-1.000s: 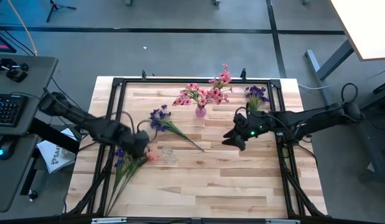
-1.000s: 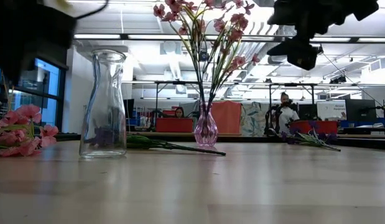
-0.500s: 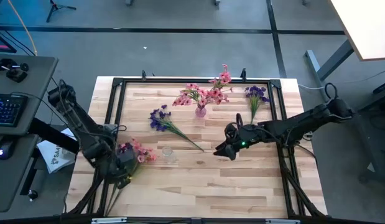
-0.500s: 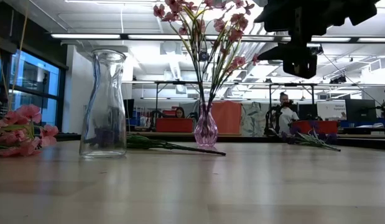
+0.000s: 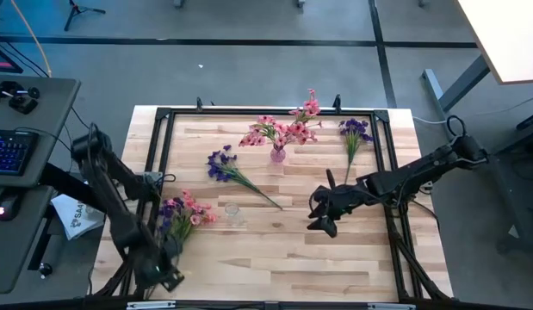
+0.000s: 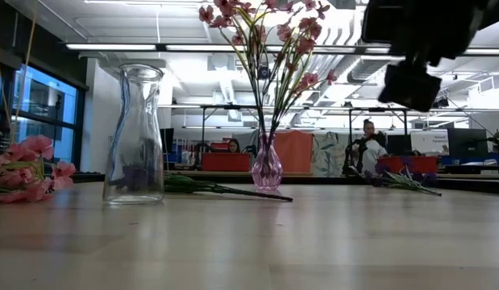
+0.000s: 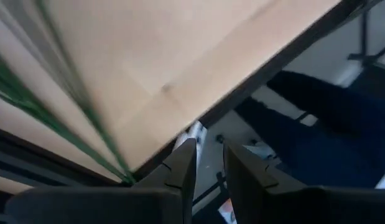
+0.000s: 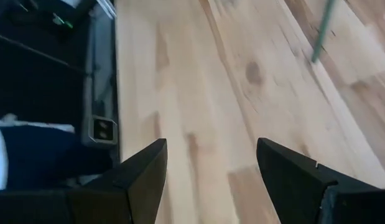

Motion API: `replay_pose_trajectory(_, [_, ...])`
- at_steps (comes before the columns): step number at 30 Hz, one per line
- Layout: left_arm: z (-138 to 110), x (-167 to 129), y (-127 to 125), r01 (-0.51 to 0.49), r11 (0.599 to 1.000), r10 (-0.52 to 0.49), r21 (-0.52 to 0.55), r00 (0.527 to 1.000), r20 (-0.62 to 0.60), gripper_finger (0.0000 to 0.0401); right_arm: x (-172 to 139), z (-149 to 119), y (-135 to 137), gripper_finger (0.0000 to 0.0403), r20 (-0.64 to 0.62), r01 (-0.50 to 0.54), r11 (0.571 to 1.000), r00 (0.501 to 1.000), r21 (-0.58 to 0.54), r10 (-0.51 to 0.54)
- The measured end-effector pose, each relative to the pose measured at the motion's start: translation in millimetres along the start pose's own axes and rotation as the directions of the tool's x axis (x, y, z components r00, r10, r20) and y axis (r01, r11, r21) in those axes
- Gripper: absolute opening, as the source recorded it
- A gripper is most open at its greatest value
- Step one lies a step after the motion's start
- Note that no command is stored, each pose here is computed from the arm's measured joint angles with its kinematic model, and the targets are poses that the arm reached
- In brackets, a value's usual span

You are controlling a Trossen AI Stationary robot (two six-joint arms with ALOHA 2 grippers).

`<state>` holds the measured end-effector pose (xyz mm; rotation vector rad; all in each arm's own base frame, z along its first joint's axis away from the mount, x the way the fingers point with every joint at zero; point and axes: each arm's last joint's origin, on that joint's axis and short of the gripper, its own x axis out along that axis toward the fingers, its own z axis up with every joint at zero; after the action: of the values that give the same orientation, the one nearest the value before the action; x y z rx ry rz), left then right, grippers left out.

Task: Sort flowers into vase by color
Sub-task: Put the pink flowers into the purple vase

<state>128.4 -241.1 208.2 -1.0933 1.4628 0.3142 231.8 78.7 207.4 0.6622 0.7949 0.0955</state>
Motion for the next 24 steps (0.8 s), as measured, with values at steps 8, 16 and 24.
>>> replay_pose_trajectory(8, [12,5,-17,-0.414,0.906,0.405,0.089,0.909,0.103,0.0067,0,2,-5,0.0243,-0.006,0.028,0.998,1.000,-0.061,-0.028])
replay_pose_trajectory(16, [40,3,-14,-0.489,0.858,0.462,0.161,0.869,0.177,0.0097,-1,6,-9,0.0243,-0.016,0.014,1.000,1.000,-0.028,-0.014])
replay_pose_trajectory(24, [50,27,10,-0.492,0.854,0.486,0.169,0.871,0.075,0.0144,-1,6,-9,0.0243,-0.015,0.015,1.000,1.000,-0.026,-0.015])
